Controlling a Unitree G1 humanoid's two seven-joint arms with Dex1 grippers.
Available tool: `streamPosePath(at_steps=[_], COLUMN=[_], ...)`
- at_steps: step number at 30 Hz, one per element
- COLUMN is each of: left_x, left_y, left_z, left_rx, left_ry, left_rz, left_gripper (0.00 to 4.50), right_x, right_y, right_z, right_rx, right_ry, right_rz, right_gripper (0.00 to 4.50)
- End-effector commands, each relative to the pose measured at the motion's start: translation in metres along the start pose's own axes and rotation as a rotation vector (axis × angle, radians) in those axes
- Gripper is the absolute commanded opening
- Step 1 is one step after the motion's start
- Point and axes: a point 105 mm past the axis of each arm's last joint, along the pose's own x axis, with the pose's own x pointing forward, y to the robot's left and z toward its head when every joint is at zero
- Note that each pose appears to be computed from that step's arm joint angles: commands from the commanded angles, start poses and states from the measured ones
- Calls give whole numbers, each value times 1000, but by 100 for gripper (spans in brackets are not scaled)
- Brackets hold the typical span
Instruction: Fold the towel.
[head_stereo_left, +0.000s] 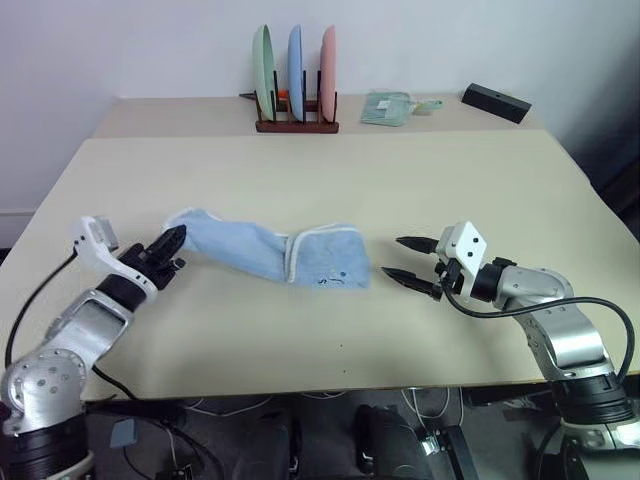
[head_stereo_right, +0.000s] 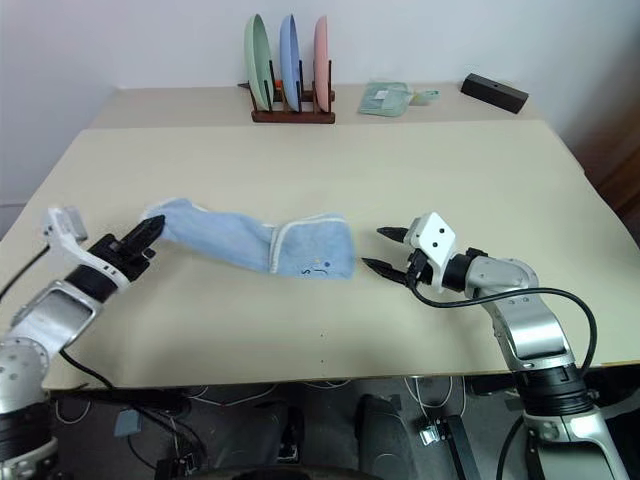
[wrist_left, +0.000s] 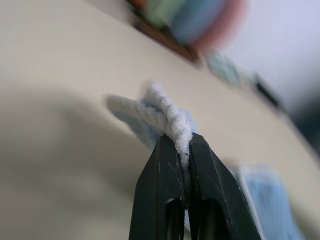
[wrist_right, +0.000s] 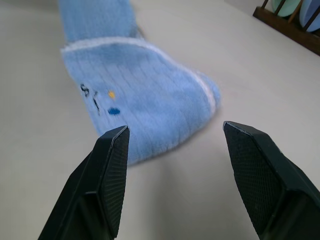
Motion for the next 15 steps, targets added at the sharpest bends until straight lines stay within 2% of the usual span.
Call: streamPosePath(at_steps=[1,5,9,15], left_x=[17,33,71,99], left_y=[-64,-102,-144,-162], left_z=[-8,-28,-67,-107], left_rx=[188,319,413,485], left_ry=[98,190,344,442], left_rz=[-305,-473,-575,-576], left_gripper=[4,4,4,4], right_x=[3,6,5,0], right_y=[-3,-1,-3,-2], right_z=[10,8,5,2], right_rx=[-36,-32,-23,-16], right_ry=[-35,-35,-29,-20], right_rz=[-8,-6,-32,-59], right_gripper=[305,305,305,305])
